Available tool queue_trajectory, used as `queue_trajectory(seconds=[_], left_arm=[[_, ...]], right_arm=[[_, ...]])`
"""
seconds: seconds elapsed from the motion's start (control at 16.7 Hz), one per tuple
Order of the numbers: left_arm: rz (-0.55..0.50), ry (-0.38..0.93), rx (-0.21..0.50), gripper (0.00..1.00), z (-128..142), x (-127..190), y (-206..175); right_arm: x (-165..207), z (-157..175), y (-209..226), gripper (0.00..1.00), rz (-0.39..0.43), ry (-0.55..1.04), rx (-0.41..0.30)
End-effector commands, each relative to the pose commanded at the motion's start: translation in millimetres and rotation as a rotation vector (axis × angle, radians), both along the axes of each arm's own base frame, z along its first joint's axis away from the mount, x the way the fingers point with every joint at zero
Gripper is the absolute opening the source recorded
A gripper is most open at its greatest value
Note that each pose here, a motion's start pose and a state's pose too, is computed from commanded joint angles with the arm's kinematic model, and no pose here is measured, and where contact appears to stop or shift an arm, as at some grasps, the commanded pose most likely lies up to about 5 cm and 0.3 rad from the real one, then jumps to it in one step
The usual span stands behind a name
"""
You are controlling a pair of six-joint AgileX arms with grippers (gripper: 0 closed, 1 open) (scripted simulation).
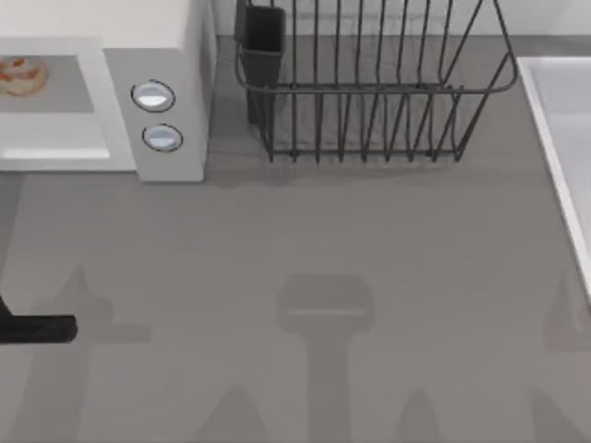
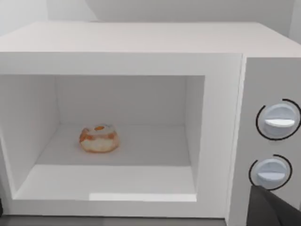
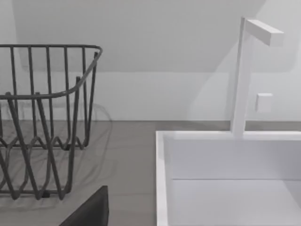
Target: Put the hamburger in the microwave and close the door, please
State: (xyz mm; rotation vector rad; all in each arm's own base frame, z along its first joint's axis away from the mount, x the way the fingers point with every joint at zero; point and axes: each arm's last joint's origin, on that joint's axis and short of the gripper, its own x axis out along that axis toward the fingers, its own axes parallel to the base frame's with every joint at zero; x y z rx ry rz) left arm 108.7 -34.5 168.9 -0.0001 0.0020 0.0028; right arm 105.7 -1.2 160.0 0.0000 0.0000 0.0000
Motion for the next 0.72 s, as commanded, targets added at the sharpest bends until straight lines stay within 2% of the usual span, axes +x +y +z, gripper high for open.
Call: queue_trajectory(seconds=[0.72], left_arm=[[0.000,0.001,0.000,0.00,29.2,-18.8,29.1]], right_arm=[[0.0,0.0,0.0,1.00,0.000,0.000,0.000]])
